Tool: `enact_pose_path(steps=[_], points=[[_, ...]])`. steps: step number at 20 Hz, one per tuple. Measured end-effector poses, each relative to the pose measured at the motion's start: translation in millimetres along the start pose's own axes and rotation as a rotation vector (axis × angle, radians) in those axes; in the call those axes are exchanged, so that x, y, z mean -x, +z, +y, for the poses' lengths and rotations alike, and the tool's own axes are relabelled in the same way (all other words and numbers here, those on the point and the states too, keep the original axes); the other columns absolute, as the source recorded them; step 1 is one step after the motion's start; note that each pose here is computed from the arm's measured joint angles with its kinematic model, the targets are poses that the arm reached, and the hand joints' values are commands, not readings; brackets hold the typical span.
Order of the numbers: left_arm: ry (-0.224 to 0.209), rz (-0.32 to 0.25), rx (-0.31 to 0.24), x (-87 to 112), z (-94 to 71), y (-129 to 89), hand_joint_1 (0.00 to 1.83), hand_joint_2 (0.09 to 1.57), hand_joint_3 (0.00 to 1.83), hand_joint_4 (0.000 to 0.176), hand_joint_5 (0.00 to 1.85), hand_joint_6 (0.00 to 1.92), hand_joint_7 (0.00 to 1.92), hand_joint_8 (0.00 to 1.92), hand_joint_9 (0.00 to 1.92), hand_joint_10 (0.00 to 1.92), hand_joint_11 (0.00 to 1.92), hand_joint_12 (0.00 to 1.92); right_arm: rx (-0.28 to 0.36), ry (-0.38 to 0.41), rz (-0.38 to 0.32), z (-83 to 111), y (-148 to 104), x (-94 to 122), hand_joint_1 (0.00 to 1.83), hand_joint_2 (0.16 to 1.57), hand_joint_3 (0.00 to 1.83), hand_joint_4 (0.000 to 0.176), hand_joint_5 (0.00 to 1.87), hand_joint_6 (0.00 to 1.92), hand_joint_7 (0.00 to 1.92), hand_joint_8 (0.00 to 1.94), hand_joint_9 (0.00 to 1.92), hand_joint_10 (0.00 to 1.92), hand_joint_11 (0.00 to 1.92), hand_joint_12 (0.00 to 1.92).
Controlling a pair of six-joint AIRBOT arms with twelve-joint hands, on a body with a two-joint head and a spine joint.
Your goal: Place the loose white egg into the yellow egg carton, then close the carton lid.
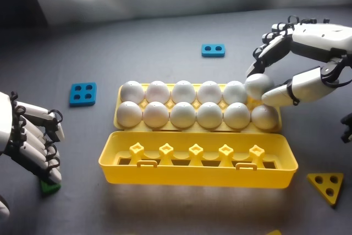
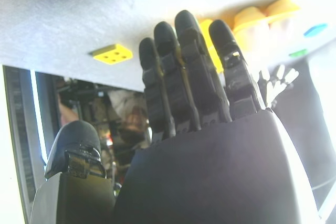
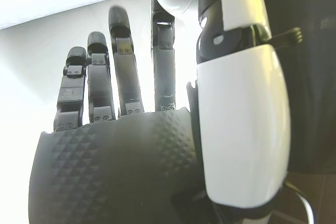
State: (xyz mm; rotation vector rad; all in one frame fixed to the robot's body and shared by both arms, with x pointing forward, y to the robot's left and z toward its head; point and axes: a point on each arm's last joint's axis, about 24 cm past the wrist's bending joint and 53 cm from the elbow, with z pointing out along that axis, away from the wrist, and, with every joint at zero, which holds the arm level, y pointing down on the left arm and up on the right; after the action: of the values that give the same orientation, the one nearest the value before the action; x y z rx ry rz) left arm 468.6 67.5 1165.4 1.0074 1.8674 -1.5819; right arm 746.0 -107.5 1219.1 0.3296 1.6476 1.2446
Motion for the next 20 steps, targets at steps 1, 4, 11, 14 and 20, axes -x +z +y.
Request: enact_pose_path(steps=[1, 4, 11, 14, 20], points=[[0.0, 0.0, 0.0, 0.0, 0.1, 0.0, 0.0, 1.19, 0.0, 0.0, 0.59, 0.0, 0.63, 0.01, 0.57, 0.01, 0.02, 0.81, 0.0, -0.001, 0.001, 0.0, 0.1, -0.3, 0.74, 0.96, 0.0, 0.176, 0.83, 0.01, 0.34, 0.0, 0.15, 0.0, 0.0, 0.0], [0.0, 0.0, 0.002, 0.1, 0.4, 0.0, 0.0, 1.19, 0.0, 0.0, 0.59, 0.0, 0.62, 0.0, 0.57, 0.0, 0.02, 0.82, 0.001, 0.0, 0.001, 0.2, 0.3, -0.6, 0.72, 0.92, 0.0, 0.176, 0.74, 0.0, 0.31, 0.0, 0.12, 0.0, 0.0, 0.0], [0.003, -0.003, 0.002, 1.3, 0.2, 0.1, 0.0, 1.19, 0.0, 0.0, 0.6, 0.0, 0.63, 0.0, 0.56, 0.0, 0.0, 0.83, -0.002, -0.002, 0.002, -0.3, 0.2, -0.7, 0.59, 0.86, 0.0, 0.15, 0.21, 0.0, 0.01, 0.0, 0.0, 0.0, 0.0, 0.0], [0.001, -0.001, -0.006, 0.2, -2.8, 2.7, 0.0, 1.19, 0.0, 0.0, 0.6, 0.0, 0.63, 0.0, 0.57, 0.0, 0.0, 0.83, -0.008, -0.009, 0.004, -1.5, -2.0, 0.0, 0.59, 0.84, 0.0, 0.11, 0.12, 0.0, 0.0, 0.0, 0.0, 0.0, 0.0, 0.0], [-0.021, -0.007, -0.032, -0.3, -13.3, 8.4, 0.0, 1.18, 0.0, 0.0, 0.59, 0.0, 0.64, 0.0, 0.56, 0.0, 0.0, 0.84, 0.016, -0.293, 0.047, 11.5, -30.8, 11.6, 0.5, 0.83, 0.0, 0.007, 0.05, 0.0, 0.0, 0.0, 0.0, 0.0, 0.0, 0.0]])
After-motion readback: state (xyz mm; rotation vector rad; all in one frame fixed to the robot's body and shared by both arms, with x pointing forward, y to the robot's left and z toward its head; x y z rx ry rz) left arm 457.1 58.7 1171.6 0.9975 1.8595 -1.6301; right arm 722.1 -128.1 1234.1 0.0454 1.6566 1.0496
